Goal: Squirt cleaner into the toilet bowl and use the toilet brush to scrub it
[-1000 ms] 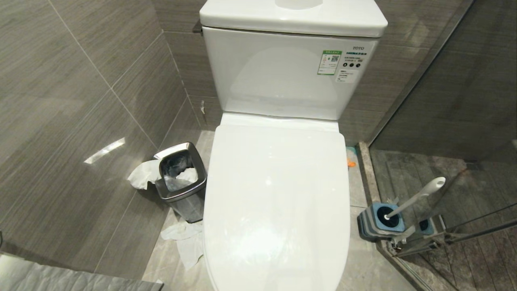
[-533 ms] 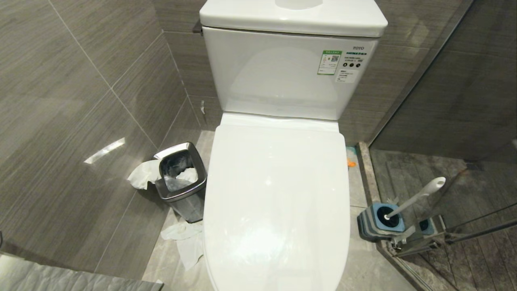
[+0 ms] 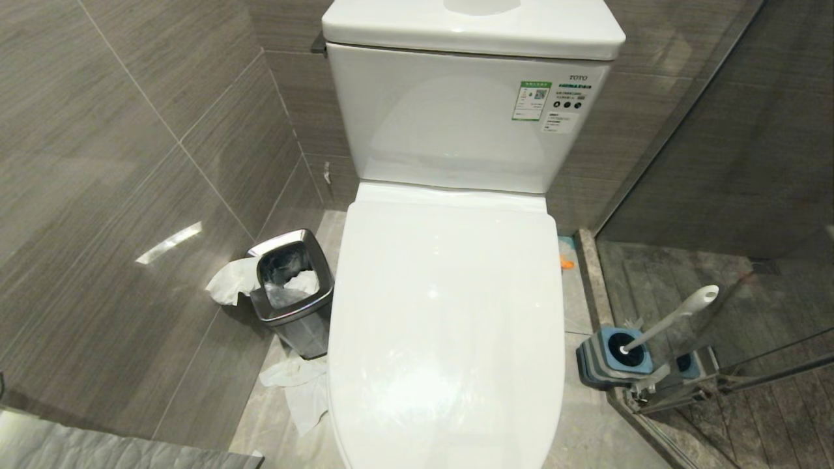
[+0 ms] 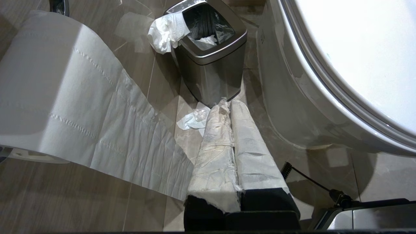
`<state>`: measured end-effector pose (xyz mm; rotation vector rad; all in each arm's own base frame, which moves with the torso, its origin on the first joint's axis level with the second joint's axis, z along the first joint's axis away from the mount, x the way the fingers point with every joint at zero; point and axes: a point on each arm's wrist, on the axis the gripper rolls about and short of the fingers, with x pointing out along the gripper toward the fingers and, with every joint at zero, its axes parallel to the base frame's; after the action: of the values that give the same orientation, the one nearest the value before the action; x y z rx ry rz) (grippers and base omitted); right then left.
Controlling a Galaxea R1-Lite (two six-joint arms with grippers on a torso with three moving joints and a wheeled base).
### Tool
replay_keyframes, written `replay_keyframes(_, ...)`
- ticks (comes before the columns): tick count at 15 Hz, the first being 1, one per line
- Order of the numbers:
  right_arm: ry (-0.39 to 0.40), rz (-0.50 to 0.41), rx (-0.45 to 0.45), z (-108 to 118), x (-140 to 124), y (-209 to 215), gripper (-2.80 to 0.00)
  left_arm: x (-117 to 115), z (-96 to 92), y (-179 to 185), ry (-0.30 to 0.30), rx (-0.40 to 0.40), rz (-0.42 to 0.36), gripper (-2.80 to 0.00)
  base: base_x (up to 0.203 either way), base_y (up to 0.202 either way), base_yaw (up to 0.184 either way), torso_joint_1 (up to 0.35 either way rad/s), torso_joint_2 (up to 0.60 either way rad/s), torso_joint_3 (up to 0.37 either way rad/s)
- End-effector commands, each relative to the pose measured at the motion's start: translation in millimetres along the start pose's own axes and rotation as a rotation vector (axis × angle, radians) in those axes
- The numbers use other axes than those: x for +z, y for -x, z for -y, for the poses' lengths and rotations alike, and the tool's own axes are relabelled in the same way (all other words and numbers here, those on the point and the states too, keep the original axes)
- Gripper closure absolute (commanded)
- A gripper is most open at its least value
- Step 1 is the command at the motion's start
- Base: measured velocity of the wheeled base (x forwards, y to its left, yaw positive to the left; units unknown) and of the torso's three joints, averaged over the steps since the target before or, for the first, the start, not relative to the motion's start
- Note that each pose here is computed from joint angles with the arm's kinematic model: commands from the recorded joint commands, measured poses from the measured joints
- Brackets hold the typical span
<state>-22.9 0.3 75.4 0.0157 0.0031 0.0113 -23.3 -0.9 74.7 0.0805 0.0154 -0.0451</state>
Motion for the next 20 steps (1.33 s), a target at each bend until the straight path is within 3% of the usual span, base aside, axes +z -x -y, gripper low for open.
replay_keyframes(1, 0.0, -0.002, 0.001, 0.0, 0.1, -0.1, 0.0, 0.1, 0.0, -0.1, 0.0, 0.0, -0.001, 0.0, 0.0, 0.0, 0.0, 0.0, 0.0, 0.0)
replay_keyframes(20, 0.0, -0.002, 0.001, 0.0, 0.1, -0.1, 0.0, 0.1, 0.0, -0.1, 0.0, 0.0, -0.001, 0.0, 0.0, 0.0, 0.0, 0.0, 0.0, 0.0)
